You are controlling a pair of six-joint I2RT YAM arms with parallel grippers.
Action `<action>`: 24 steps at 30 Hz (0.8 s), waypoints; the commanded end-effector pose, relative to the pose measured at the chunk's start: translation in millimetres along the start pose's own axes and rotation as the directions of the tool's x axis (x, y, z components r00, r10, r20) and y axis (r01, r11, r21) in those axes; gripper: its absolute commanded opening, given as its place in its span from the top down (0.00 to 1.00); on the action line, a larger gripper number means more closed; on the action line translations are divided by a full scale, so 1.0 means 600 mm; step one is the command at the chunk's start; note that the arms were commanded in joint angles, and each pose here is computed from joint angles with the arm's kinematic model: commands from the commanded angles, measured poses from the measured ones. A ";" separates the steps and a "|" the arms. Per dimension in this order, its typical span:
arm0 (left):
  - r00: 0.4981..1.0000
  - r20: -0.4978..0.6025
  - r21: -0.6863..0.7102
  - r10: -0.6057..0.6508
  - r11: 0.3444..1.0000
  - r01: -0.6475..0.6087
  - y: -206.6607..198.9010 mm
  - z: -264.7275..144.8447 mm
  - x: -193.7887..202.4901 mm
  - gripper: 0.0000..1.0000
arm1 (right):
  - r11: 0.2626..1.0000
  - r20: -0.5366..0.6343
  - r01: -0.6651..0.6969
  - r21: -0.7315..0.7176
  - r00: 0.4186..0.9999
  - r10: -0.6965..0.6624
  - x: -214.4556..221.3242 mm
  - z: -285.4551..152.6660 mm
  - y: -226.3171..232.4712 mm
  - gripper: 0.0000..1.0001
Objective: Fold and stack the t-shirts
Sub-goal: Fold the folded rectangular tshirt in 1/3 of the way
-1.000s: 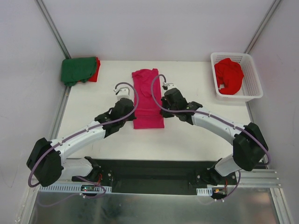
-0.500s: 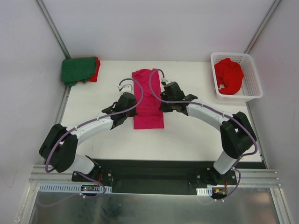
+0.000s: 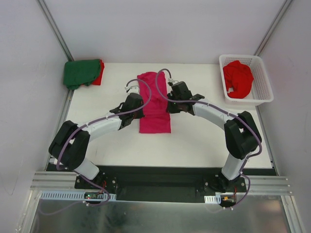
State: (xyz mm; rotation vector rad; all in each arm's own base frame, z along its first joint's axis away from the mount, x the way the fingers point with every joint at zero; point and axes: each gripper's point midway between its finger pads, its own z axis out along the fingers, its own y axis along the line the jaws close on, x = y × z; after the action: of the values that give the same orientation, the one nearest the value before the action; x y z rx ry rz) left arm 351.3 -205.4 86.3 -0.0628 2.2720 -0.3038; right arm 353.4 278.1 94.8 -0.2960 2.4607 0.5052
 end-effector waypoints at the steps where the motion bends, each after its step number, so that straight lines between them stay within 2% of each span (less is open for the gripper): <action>1: 0.999 0.046 0.019 0.000 1.000 0.000 -0.008 0.008 -0.032 1.00 | 1.000 0.047 0.019 -0.022 0.999 -0.018 -0.039 0.000 0.007 0.99; 24: 0.999 0.044 0.008 0.020 1.000 -0.021 0.002 0.055 -0.039 1.00 | 1.000 0.042 0.008 -0.015 0.999 -0.007 -0.065 0.035 -0.013 0.99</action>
State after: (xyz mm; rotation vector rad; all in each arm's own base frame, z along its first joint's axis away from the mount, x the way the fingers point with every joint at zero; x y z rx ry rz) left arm 371.4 -204.7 62.0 -0.0464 2.2963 -0.2904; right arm 381.8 280.8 86.5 -0.2875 2.4660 0.5159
